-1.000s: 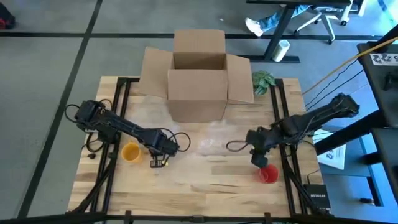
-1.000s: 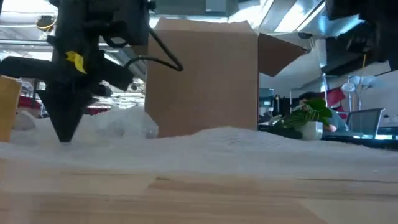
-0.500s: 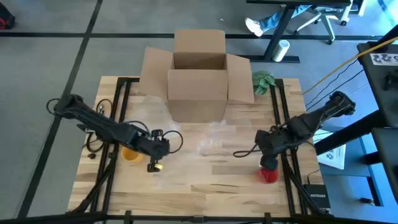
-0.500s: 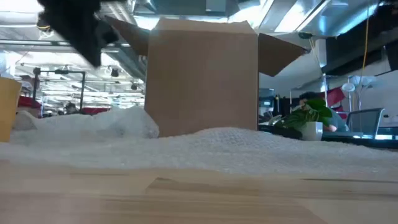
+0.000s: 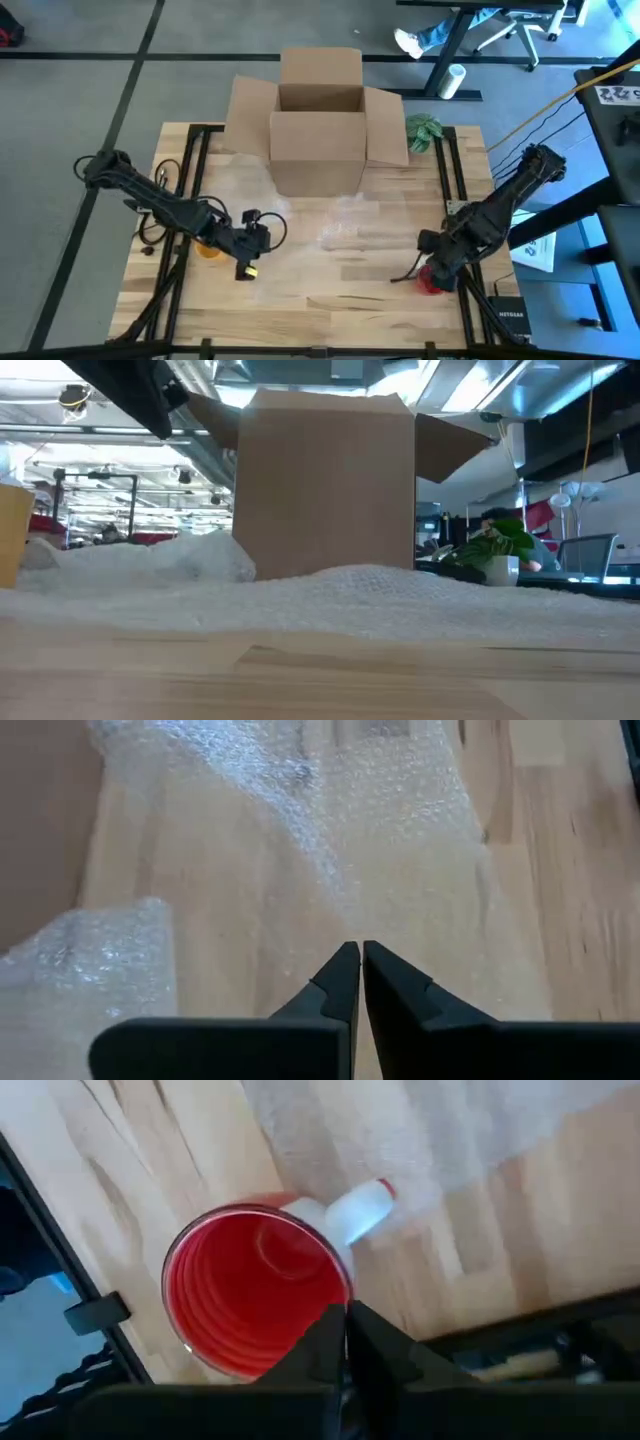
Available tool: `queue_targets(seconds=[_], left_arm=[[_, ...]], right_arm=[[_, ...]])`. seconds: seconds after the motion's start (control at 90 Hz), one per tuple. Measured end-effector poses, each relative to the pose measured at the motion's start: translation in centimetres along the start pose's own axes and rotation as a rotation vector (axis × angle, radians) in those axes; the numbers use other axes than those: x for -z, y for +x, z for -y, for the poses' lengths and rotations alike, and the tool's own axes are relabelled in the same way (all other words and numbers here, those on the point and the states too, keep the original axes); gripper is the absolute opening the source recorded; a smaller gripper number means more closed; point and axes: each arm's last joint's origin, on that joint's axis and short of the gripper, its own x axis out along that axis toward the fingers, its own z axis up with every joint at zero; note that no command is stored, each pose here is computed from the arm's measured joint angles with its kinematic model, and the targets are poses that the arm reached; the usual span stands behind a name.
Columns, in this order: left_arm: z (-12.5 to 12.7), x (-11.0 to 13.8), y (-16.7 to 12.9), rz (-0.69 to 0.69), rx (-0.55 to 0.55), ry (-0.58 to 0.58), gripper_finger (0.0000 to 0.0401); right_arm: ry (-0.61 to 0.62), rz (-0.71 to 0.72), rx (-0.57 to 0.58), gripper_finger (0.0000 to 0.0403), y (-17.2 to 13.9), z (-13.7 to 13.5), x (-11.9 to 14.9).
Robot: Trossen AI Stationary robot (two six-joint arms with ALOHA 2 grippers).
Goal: Wrap mug
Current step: Wrap the red mug with the bubble wrap
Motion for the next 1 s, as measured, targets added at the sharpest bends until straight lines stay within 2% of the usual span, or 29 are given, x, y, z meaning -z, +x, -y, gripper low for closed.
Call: queue_targets(seconds=[0.289, 0.4, 0.489, 0.622, 0.833, 1.0], left_arm=[[0.0, 0.0, 0.0, 0.000, 0.000, -0.032, 0.0000], [0.0, 0.0, 0.0, 0.001, 0.000, -0.035, 0.0000], [0.0, 0.0, 0.0, 0.003, 0.001, -0.036, 0.0000], [0.0, 0.0, 0.0, 0.003, 0.001, -0.039, 0.0000], [0.0, 0.0, 0.0, 0.002, 0.001, -0.038, 0.0000], [0.0, 0.0, 0.0, 0.002, 0.001, -0.036, 0.0000]], right_arm=[[0.002, -0.002, 0.007, 0.0099, 2.0, 0.5, 0.0], [0.003, -0.001, 0.033, 0.0120, 2.6, 0.9, 0.1], [0.004, -0.013, 0.054, 0.0123, 3.2, 1.2, 0.2], [0.026, -0.044, 0.026, 0.0118, 2.9, 1.0, 0.3], [0.025, -0.007, -0.038, 0.0116, 1.1, -0.1, -0.1], [0.025, 0.008, -0.030, 0.0115, 0.9, -0.1, -0.1]])
